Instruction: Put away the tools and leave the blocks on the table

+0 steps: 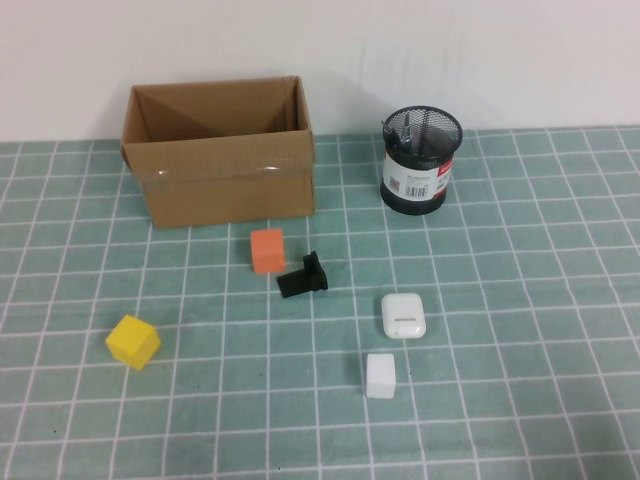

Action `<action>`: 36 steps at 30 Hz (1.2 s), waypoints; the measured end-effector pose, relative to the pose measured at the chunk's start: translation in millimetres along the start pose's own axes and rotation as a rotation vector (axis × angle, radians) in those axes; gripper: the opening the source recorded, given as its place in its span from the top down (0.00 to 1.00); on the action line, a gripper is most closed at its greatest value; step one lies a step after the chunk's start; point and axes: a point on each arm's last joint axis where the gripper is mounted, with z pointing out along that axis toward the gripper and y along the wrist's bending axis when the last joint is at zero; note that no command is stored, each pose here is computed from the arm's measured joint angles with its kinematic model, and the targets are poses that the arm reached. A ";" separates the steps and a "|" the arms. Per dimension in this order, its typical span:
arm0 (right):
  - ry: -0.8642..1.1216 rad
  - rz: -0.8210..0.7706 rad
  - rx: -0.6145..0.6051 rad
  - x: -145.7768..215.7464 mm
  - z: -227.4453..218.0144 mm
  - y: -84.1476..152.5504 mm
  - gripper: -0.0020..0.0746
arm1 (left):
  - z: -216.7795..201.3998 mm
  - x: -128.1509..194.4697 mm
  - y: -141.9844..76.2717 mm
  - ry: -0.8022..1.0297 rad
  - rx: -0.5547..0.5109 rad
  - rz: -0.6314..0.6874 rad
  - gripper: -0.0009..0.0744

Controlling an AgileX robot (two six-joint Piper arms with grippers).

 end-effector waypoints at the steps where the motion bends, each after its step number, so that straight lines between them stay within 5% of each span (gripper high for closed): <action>1: 0.031 0.012 -0.001 2.9 -0.2 0.1 0.99 | 0.0 0.0 0.0 0.000 -0.001 0.001 0.99; 36: 0.019 0.037 0.008 3.8 -1.3 -0.3 0.99 | 0.0 0.0 0.0 0.000 -0.001 0.001 0.99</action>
